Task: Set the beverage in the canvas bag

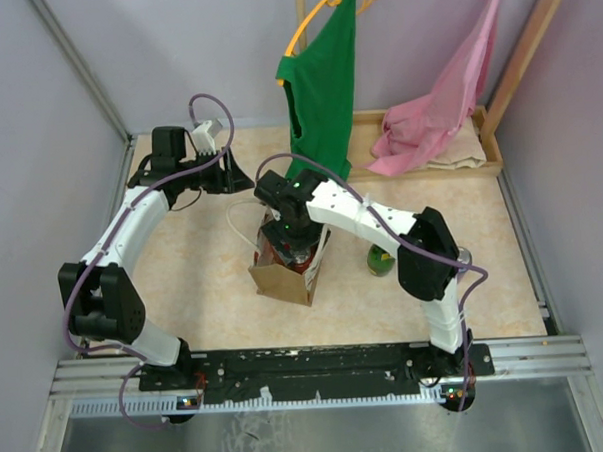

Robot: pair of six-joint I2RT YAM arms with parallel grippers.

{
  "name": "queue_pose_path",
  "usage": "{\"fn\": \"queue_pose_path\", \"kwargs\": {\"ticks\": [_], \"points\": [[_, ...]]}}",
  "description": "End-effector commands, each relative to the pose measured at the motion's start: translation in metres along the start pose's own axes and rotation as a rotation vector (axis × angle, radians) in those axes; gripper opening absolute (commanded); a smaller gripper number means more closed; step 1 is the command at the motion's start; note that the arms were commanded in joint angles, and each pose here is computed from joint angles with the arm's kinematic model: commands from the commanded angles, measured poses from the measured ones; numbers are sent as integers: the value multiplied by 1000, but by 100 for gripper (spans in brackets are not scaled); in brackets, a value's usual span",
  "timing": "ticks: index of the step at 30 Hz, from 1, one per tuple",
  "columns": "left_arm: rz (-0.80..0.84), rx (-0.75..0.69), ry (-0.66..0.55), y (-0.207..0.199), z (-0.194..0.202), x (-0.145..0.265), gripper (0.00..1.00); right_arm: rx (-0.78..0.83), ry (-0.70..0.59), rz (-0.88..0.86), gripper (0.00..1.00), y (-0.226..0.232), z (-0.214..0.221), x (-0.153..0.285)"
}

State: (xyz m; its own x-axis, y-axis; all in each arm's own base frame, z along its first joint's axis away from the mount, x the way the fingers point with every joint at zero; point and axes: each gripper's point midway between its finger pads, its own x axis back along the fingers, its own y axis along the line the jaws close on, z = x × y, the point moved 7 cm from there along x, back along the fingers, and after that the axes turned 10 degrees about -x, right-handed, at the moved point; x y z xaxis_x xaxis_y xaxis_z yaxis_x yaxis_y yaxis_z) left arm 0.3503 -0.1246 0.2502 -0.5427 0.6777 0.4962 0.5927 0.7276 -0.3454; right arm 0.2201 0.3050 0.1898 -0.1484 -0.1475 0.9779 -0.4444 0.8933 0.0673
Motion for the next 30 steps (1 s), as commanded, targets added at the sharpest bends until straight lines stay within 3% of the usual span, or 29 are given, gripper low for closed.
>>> {"fn": "queue_pose_path", "kwargs": {"ticks": [1,13,21,24,30], "points": [[8,-47,-41,-4,-7,7,63,20,-115,-63,76,7,-9,33],[11,-54,-48,-4,-9,7,63,-22,-561,-115,76,11,-60,127],[7,-59,-51,-4,-10,7,63,-267,-897,132,75,-56,-73,212],[9,-61,-52,-3,-11,6,63,-435,-871,238,74,-110,-61,225],[5,-62,-52,-2,-12,4,63,-714,-564,401,75,-200,5,207]]}}
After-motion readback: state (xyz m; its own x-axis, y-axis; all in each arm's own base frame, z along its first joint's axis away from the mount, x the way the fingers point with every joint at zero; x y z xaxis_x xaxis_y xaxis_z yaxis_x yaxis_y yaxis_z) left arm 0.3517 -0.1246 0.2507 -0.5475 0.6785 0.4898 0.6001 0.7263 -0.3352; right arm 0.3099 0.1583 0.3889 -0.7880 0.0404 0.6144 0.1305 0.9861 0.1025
